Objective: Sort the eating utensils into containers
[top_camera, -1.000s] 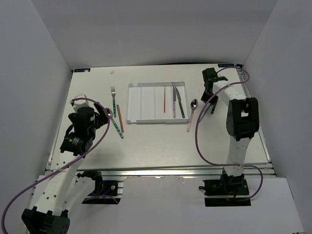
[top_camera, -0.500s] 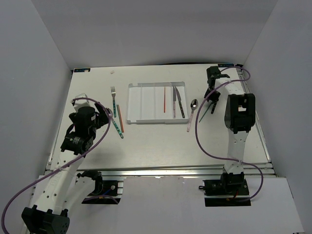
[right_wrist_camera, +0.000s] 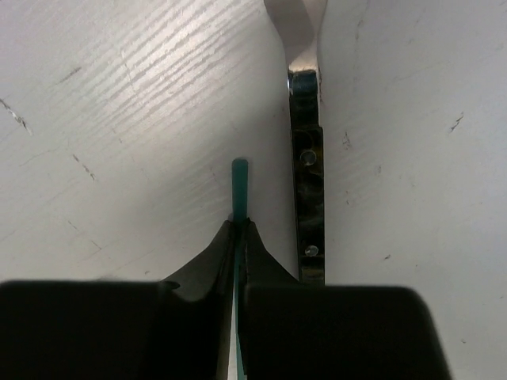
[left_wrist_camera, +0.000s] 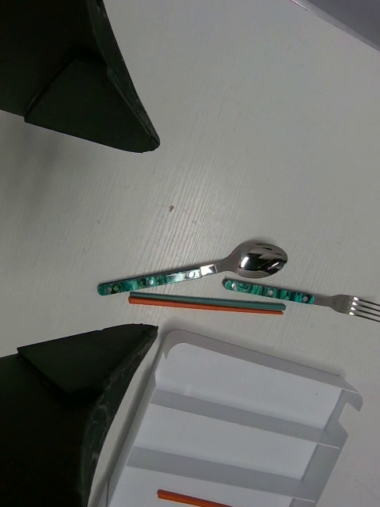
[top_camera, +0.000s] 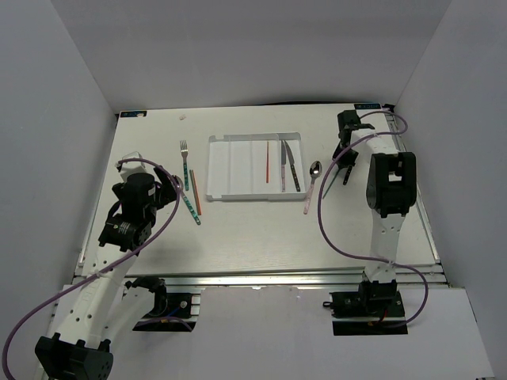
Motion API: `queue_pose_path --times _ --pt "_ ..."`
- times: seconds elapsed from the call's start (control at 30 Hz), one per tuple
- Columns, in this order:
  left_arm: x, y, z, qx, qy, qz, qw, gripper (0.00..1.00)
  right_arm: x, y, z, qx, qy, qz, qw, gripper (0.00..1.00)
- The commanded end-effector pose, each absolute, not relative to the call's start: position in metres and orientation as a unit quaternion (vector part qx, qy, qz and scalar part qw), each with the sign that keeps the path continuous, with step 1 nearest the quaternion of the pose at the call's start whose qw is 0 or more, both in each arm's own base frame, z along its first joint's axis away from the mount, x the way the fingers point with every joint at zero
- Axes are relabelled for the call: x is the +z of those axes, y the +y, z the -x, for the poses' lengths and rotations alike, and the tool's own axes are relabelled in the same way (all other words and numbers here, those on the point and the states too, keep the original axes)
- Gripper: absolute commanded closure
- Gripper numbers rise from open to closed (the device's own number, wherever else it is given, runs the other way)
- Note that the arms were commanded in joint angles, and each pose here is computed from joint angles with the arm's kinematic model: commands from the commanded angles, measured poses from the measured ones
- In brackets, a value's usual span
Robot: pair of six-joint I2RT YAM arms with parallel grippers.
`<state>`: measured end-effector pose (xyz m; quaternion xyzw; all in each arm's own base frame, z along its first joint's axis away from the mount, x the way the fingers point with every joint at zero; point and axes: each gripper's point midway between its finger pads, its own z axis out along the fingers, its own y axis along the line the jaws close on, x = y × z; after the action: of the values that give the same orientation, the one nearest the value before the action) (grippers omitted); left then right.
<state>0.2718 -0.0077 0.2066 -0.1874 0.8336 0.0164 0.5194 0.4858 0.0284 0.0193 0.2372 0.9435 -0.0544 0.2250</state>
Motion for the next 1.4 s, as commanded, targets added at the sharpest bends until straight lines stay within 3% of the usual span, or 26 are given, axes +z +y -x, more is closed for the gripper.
queue_pose_path --times 0.0,0.3,0.57,0.83,1.13,1.23,1.27,1.33,1.37 --pt "0.207 -0.007 -0.271 0.019 0.833 0.189 0.519 0.02 0.016 0.039 -0.466 -0.024 0.951 -0.237 0.195 1.0" --pt "0.206 -0.007 -0.271 0.021 0.834 0.189 0.518 0.02 0.126 0.088 -0.49 0.063 0.93 -0.168 0.321 1.0" --pt "0.204 -0.005 -0.271 0.028 0.835 0.192 0.515 0.02 0.175 0.191 -0.507 0.129 0.922 -0.07 0.357 1.0" --pt "0.203 -0.005 -0.271 0.028 0.836 0.192 0.513 0.02 0.157 0.272 -0.522 0.169 0.922 -0.017 0.349 1.0" --pt "0.203 -0.006 -0.272 0.026 0.836 0.191 0.513 0.02 0.125 0.301 -0.518 0.184 0.924 -0.008 0.334 0.98" --pt "0.202 -0.006 -0.271 0.027 0.837 0.19 0.512 0.02 0.119 0.302 -0.52 0.185 0.926 -0.008 0.33 0.8" --pt "0.203 -0.006 -0.271 0.027 0.837 0.19 0.512 0.02 0.119 0.302 -0.52 0.185 0.926 -0.008 0.331 0.8" --pt "0.203 -0.006 -0.271 0.026 0.837 0.19 0.513 0.02 0.121 0.303 -0.52 0.188 0.925 -0.005 0.329 0.11" --pt "0.204 -0.006 -0.272 0.025 0.836 0.19 0.513 0.02 0.126 0.303 -0.519 0.19 0.924 -0.004 0.331 0.11"
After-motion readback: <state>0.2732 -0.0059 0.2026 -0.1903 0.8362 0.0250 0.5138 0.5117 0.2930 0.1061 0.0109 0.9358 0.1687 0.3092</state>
